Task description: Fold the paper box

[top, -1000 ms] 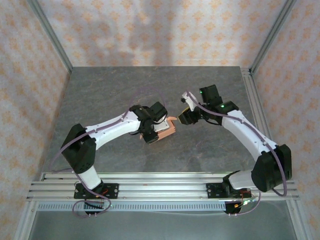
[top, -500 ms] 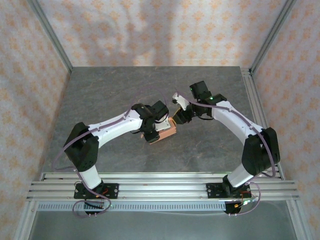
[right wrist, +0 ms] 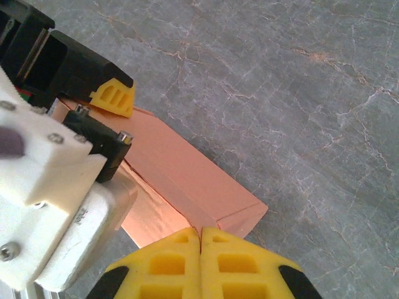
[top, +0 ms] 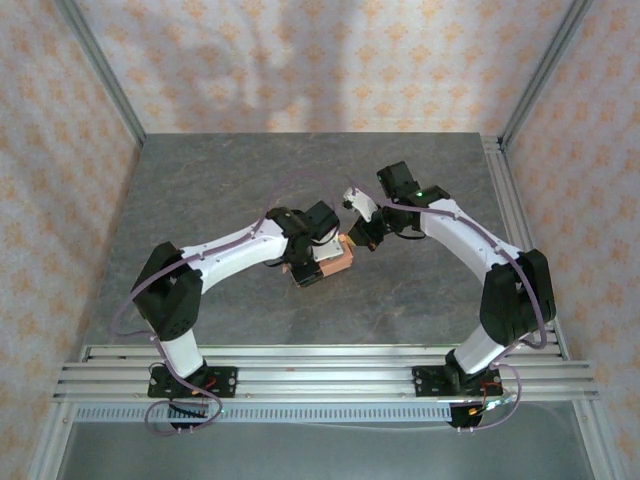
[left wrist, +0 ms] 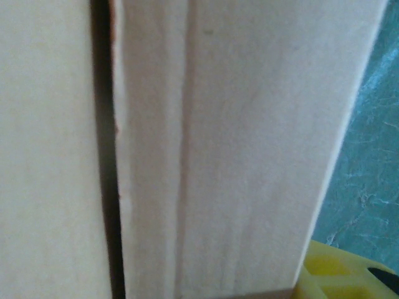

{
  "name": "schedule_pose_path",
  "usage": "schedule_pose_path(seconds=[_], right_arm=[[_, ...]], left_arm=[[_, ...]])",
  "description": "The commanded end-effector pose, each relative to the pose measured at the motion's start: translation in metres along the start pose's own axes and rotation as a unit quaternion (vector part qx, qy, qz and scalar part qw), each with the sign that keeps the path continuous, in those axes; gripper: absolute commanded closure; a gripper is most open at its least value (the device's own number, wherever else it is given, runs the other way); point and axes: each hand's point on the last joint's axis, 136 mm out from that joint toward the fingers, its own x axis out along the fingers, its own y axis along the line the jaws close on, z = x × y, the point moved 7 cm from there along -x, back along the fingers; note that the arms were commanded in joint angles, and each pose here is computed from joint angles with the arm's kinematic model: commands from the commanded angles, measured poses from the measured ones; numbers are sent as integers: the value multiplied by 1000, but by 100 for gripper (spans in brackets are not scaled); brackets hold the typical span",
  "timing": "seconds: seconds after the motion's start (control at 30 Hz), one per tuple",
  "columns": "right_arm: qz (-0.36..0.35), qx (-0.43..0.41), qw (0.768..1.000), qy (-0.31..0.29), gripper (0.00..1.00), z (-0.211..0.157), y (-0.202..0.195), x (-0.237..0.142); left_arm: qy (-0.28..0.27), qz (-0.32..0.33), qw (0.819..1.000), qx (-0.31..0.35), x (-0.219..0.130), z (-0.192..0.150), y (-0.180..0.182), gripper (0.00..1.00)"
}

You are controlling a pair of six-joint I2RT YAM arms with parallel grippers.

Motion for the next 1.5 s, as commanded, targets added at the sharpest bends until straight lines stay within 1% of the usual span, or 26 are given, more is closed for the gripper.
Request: schedule_pose_path(seconds=[0.0,0.13,0.3,0.47,0.5,0.6,0.63,0.7,0.77,0.9,1.0,1.07,1.17,1.3,1.37,1.47], right_arm=[[-18,4,1000,-4,100,-1,2,-4],[-20,8,1000,-11,100,-2,2,-4],[-30,23,999,-9,100,-2,-2,-2],[-40,44,998,-21,100,1,-4,-3],[-44,51,997,-24,100,2,-4,-3],[-62,87,993,-44,100,7,-8,-6],[-69,100,991,-54,100,8,-9,-6],[-86,141,983,-84,100,7,-11,-5],[-94,156,976,-118,100,6,-10,-6],[-113,213,954,-178,100,0,-7,-9],[-140,228,944,-193,100,-4,-4,-7],[-157,257,934,-192,100,-6,-6,-6],[-164,290,923,-194,100,-7,-7,-4],[-162,278,925,-201,100,-16,-4,4],[-163,256,930,-210,100,-26,-4,10],[-166,235,935,-207,100,-34,-5,15]], left_arm=[[-35,2,999,-25,-6,-3,5,47],[-32,0,999,-39,-4,-12,5,47],[-9,8,998,-56,3,-23,5,47],[-9,7,997,-71,3,-27,3,46],[-10,7,997,-73,2,-27,3,47],[-14,8,997,-75,1,-26,3,56],[-16,9,997,-75,1,-25,4,58],[-21,10,997,-76,0,-22,5,58],[-27,13,997,-77,0,-19,6,58],[-32,13,996,-79,2,-15,7,59],[-30,13,996,-78,5,-13,8,59],[-26,15,996,-78,7,-12,9,59],[-22,19,997,-77,9,-10,10,59],[-27,22,996,-78,10,-9,11,59],[-30,22,996,-79,10,-9,11,59],[-28,23,996,-79,11,-10,11,59]])
